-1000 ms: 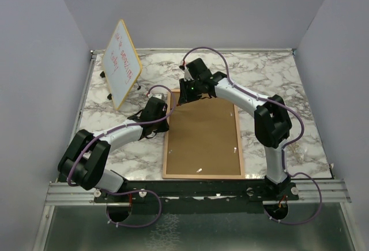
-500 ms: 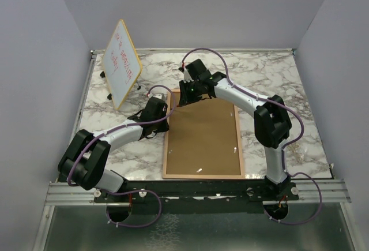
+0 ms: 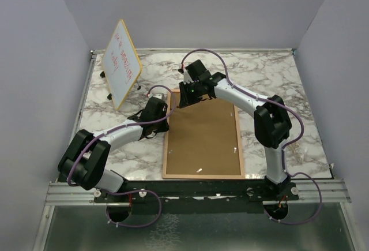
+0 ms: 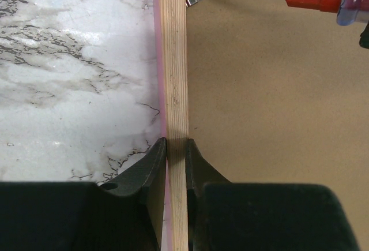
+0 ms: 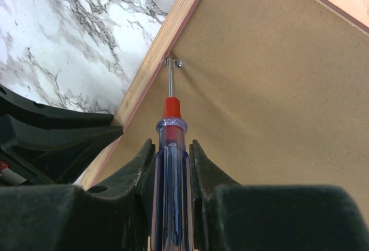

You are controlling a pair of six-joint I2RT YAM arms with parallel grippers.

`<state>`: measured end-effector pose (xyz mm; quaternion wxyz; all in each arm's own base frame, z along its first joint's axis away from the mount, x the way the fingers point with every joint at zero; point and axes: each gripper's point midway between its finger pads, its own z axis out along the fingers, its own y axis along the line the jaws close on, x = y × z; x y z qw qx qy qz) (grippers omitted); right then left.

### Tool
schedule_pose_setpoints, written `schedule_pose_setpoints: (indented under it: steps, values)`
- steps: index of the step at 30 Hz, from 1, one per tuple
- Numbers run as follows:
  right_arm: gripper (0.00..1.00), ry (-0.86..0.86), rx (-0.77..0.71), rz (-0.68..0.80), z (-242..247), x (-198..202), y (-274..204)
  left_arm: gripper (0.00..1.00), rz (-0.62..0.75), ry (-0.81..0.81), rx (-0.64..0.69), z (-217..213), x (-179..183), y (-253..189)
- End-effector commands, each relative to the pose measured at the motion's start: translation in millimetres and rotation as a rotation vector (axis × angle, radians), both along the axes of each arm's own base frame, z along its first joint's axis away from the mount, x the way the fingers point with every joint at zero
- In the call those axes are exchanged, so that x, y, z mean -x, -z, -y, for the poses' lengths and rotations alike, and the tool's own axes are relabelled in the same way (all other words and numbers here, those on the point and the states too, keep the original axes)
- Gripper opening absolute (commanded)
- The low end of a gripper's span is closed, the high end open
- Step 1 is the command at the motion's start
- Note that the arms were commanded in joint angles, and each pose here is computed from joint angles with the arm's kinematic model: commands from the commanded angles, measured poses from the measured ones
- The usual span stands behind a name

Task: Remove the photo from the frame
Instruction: Release the photo frame item from the photo frame.

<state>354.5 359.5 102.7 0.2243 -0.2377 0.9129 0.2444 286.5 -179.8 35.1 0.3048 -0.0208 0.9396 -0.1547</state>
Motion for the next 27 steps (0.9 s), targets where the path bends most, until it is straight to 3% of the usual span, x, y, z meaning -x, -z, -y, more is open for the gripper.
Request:
schedule_pose_setpoints:
  steps: [1, 24, 27]
  values:
    - [0.01, -0.077, 0.056, -0.130, 8.4, 40.6, 19.3, 0.14, -0.086, -0.022, -0.149, -29.9, 17.5, 29.8]
    - [0.01, -0.057, 0.070, -0.107, 23.9, 53.8, 3.3, 0.14, -0.085, -0.027, -0.143, -30.2, 18.9, 28.8]
    - [0.01, -0.033, 0.039, -0.070, 27.5, 55.4, -15.2, 0.22, -0.072, -0.035, -0.131, -28.6, 16.5, 19.9]
